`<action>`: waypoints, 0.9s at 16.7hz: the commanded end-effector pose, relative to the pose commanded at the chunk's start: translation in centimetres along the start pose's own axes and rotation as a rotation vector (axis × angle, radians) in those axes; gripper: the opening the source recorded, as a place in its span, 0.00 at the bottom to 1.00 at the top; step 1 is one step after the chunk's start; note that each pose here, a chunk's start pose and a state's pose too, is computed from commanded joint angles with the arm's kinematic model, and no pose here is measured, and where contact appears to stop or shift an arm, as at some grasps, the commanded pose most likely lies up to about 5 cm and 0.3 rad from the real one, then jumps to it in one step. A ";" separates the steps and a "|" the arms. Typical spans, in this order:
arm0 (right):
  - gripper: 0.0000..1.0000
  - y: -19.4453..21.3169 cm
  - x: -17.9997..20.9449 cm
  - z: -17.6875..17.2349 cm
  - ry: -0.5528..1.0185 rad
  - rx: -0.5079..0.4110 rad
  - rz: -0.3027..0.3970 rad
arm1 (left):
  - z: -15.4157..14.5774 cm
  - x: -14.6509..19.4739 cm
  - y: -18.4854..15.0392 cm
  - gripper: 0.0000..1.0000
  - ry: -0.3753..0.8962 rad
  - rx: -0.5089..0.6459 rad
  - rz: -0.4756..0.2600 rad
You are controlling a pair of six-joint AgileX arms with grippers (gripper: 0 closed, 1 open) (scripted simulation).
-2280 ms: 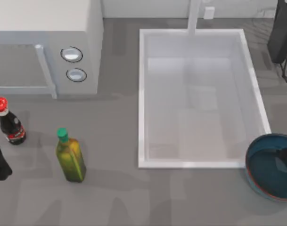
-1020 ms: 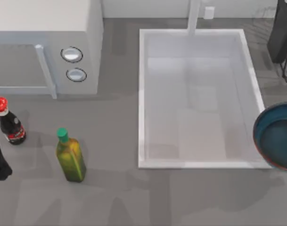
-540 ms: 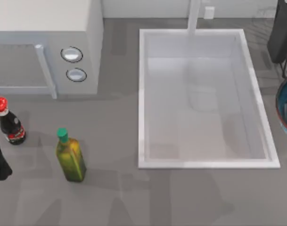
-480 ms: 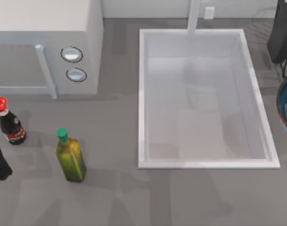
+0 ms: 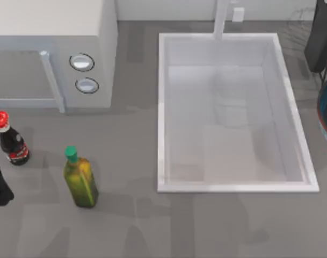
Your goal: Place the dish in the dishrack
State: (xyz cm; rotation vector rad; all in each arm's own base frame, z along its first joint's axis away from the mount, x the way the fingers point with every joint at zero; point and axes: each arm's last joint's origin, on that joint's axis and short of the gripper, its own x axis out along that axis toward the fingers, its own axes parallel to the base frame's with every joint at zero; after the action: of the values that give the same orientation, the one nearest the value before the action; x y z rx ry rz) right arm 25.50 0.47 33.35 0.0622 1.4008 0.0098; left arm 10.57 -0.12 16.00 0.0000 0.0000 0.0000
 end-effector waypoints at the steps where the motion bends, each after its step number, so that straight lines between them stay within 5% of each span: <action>1: 0.00 -0.5 -0.2 0.0 -0.046 0.019 0.018 | 0.0 0.0 0.0 1.00 0.000 0.000 0.000; 8: 0.00 -6.4 -3.0 0.3 -0.631 0.138 0.131 | 0.0 0.0 0.0 1.00 0.000 0.000 0.000; 15: 0.00 -10.6 -8.4 -3.5 -1.256 0.020 0.045 | 0.0 0.0 0.0 1.00 0.000 0.000 0.000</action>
State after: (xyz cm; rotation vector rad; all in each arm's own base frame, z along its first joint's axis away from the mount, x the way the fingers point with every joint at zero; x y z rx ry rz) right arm 20.32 -10.39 40.47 0.0934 0.1436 -0.0065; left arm 10.57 -0.12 16.00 0.0000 0.0000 0.0000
